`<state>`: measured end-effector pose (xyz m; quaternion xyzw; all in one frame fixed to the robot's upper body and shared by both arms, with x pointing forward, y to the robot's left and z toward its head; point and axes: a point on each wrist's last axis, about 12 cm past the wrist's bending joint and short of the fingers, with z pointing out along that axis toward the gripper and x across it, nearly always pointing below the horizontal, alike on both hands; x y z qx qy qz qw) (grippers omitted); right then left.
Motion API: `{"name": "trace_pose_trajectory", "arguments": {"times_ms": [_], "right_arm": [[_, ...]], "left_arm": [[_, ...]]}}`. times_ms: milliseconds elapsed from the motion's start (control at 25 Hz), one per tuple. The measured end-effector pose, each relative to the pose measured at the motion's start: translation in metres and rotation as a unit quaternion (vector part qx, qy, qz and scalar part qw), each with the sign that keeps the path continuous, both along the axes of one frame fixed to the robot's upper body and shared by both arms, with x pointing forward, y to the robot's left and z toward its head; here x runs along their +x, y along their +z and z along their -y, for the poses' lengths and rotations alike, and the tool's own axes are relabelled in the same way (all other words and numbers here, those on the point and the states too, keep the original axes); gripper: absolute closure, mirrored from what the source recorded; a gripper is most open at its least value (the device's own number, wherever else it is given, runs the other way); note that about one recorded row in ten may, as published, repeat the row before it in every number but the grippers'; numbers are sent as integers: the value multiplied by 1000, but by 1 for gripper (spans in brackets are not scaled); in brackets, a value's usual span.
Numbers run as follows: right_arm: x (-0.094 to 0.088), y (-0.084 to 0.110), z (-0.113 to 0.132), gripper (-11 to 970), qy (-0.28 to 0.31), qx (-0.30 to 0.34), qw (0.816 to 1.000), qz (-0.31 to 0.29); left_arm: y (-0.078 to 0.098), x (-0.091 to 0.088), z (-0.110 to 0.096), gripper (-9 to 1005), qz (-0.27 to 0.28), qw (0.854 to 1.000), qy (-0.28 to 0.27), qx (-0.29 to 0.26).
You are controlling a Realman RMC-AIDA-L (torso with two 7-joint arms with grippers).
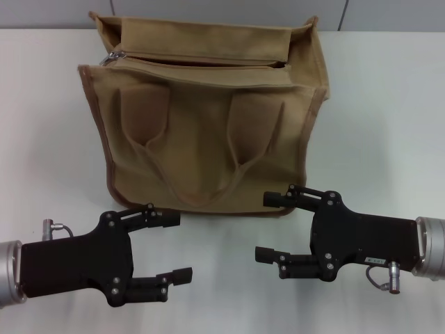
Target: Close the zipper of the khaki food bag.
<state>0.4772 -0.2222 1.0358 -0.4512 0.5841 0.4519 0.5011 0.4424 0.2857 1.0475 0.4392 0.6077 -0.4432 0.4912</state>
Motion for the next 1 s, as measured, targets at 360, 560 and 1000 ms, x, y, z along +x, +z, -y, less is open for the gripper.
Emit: {"name": "trace_pose_trajectory", "arguments": {"times_ms": [360, 560, 1000], "right_arm": [[-1, -1, -1, 143, 0, 3, 1000, -4], [0, -1, -3, 143, 0, 2, 1000, -7], [-2, -5, -15, 143, 6, 8, 1000, -8]], "left_arm": [[1, 2, 0, 181, 6, 1000, 13, -11], [2, 4, -12, 182, 25, 994, 92, -42], [4, 9, -76, 181, 55, 903, 406, -130]]}}
